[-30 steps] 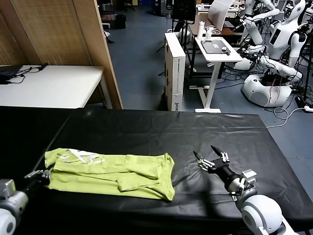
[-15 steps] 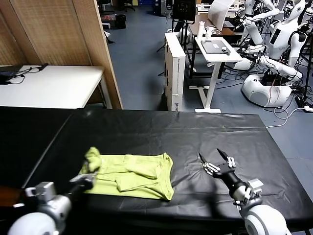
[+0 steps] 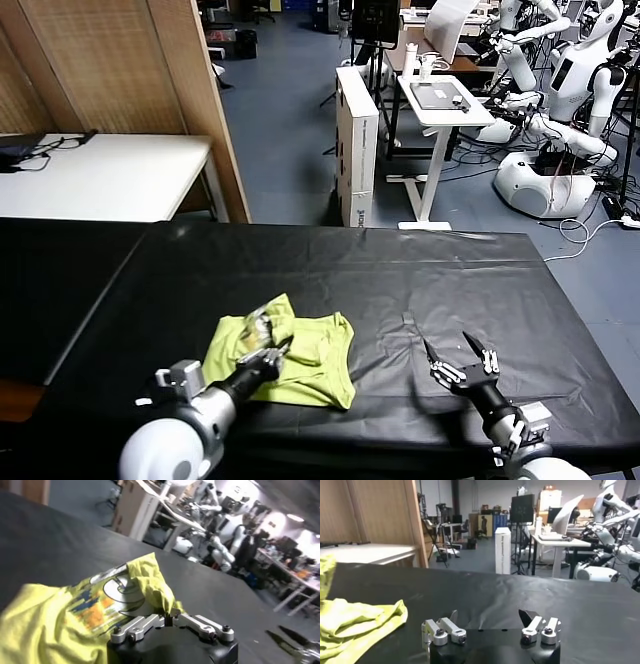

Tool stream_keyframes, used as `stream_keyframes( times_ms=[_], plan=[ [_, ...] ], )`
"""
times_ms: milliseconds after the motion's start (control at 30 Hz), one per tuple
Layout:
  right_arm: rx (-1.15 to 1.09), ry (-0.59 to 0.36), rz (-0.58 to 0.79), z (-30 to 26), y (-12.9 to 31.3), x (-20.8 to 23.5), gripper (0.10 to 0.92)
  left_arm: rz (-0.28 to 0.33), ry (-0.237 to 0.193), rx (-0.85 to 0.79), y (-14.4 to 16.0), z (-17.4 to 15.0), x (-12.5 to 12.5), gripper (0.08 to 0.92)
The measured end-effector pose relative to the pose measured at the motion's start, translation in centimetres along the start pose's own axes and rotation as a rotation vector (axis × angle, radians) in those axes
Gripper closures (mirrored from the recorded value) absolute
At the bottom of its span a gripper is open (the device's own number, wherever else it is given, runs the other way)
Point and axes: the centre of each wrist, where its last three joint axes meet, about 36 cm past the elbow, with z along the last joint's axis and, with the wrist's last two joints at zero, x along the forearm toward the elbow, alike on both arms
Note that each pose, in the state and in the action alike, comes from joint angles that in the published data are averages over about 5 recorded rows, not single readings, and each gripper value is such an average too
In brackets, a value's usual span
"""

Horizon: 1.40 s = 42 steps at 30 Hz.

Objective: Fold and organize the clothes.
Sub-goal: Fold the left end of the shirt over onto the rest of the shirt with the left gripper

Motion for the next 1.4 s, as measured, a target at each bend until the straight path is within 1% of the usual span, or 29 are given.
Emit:
stream_keyframes(
  times_ms=[167, 500, 700, 933, 1067, 1100, 1167, 1200, 1233, 1300, 1333, 1400],
  plan=[
    [-0.002, 0.004, -0.007, 0.2, 0.2, -0.3, 0.115, 0.018, 0.003, 0.009, -0.6, 0.2, -0.4, 0.813],
    [-0.001, 0.008, -0.012, 0.3, 0.3, -0.5, 0.115, 0.031, 0.023, 0.017, -1.8, 1.4, -0.8, 0.813],
    [0.001, 0.012, -0.009, 0.3, 0.3, -0.3, 0.115, 0.011, 0.011, 0.015, -1.6, 1.9, -2.0, 0.813],
    [0.003, 0.009, -0.012, 0.3, 0.4, -0.3, 0.115, 0.003, 0.027, 0.027, -1.6, 2.7, -2.9, 0.813],
    [0.005, 0.012, -0.025, 0.5, 0.7, -0.5, 0.115, 0.0, 0.025, 0.022, -2.0, 3.2, -3.3, 0.813],
    [0.008, 0.013, -0.029, 0.5, 0.7, -0.6, 0.115, 0.002, 0.021, 0.022, -2.1, 3.3, -3.3, 0.799],
    [0.017, 0.014, -0.039, 0.6, 0.8, -0.7, 0.115, 0.006, 0.014, 0.021, -2.3, 3.4, -3.5, 0.734],
    [0.021, 0.015, -0.045, 0.6, 0.9, -0.8, 0.115, 0.008, 0.01, 0.021, -2.5, 3.4, -3.5, 0.682],
    [0.025, 0.015, -0.05, 0.6, 0.9, -0.8, 0.115, 0.011, 0.006, 0.021, -2.7, 3.4, -3.5, 0.612],
    [0.033, 0.015, -0.061, 0.5, 1.0, -1.0, 0.115, 0.017, 0.0, 0.025, -3.2, 3.4, -3.5, 0.498],
    [0.036, 0.015, -0.066, 0.5, 1.0, -1.0, 0.115, 0.021, -0.003, 0.028, -3.4, 3.4, -3.4, 0.423],
    [0.043, 0.015, -0.077, 0.4, 1.1, -1.1, 0.115, 0.029, -0.007, 0.033, -3.8, 3.4, -3.2, 0.309]
  ],
)
